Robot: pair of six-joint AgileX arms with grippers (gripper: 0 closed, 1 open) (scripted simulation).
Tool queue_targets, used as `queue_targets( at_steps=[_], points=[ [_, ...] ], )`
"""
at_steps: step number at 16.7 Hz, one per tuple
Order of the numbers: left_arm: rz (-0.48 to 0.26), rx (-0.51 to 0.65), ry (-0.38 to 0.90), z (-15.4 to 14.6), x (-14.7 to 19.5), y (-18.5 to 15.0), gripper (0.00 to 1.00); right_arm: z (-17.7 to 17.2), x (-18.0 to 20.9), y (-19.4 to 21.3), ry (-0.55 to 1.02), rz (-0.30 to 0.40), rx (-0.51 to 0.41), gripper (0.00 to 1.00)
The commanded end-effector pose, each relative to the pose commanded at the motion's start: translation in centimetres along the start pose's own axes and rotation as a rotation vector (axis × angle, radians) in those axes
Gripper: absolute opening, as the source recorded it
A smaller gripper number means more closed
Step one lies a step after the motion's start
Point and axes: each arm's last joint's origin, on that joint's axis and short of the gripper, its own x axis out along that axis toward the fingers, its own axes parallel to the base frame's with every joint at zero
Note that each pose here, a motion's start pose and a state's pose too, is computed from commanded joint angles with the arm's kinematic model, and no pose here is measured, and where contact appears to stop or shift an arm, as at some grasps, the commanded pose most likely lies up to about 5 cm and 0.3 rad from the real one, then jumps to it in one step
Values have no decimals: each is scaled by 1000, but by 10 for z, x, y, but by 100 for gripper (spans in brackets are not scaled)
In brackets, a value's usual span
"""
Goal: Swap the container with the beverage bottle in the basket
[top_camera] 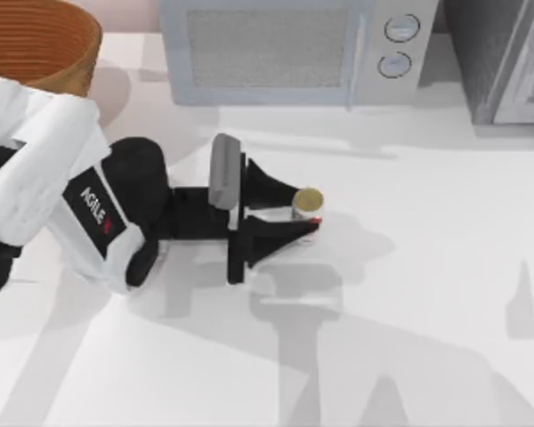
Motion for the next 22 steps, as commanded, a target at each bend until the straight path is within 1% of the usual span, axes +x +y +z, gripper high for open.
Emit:
queue_targets(
  at_steps=[10,11,20,22],
  points=[
    [0,0,0,0,0,0,98,0,0,0,0,0,0,100],
    [0,0,0,0,0,0,100,0,0,0,0,0,0,100],
    [3,0,0,0,-1,0,100,0,0,0,0,0,0,100],
    [42,-29,8,5,-8,0,100,0,0,0,0,0,0,100]
  ],
)
